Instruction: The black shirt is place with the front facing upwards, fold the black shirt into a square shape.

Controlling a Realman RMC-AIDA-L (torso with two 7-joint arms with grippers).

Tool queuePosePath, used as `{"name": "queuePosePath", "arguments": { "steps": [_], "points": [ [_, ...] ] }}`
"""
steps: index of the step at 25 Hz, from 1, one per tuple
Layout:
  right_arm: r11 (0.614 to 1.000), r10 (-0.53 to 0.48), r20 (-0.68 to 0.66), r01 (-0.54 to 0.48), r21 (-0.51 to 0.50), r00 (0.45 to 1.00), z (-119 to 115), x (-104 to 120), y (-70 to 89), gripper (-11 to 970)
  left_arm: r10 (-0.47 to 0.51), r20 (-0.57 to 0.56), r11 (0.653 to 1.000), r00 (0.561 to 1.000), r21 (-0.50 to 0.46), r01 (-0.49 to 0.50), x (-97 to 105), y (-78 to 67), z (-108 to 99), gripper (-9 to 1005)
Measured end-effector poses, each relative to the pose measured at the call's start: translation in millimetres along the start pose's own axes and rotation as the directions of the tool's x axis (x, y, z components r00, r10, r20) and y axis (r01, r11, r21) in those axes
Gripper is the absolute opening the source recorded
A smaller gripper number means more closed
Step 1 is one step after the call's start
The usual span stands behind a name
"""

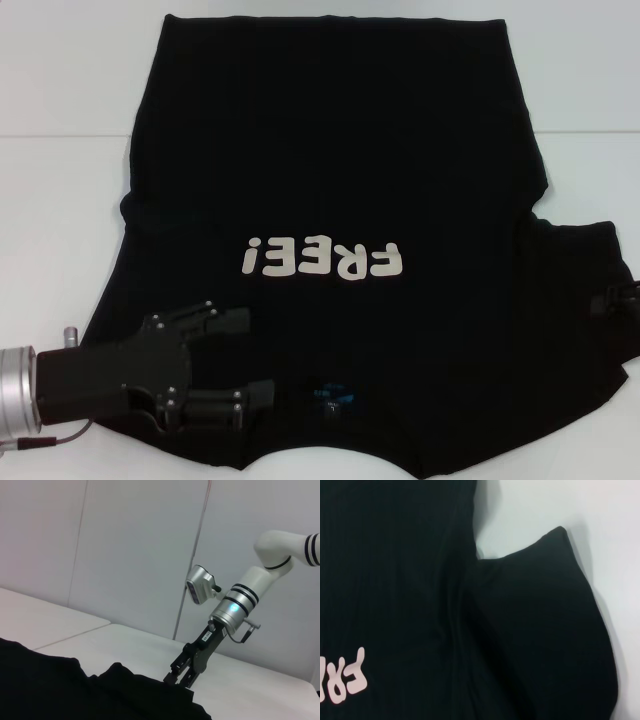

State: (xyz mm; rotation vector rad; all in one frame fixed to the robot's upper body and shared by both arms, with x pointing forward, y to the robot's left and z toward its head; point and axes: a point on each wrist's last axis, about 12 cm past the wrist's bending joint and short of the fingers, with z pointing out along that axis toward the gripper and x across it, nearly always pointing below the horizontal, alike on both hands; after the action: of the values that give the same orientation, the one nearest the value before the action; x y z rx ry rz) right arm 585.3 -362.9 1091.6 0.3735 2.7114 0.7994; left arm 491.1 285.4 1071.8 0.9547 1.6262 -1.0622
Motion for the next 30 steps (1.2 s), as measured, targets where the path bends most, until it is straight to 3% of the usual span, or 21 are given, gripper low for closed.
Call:
{"name": "queuePosePath", "arguments": {
  "steps": [23,27,30],
  "points": [
    [0.999,-0.033,0.037,0.033,0.015,0.999,6.0,-6.5,6.6,791,-0.001,0.004,1.0,1.0,-0.003,0.001,-0.5,0.4,0.0,938],
    [0.999,-0.042,0.036,0.041,0.02,0.998,7.1,-6.6,7.5,562,-0.002,0.006,1.0,1.0,-0.005,0.002,-0.3,0.2,-0.4,938],
    [0.999,-0.046,0.036,0.045,0.026,0.998,7.4,-6.9,7.5,453,-0.002,0.007,1.0,1.0,-0.006,0.002,-0.2,0.2,-0.6,938]
  ]
}}
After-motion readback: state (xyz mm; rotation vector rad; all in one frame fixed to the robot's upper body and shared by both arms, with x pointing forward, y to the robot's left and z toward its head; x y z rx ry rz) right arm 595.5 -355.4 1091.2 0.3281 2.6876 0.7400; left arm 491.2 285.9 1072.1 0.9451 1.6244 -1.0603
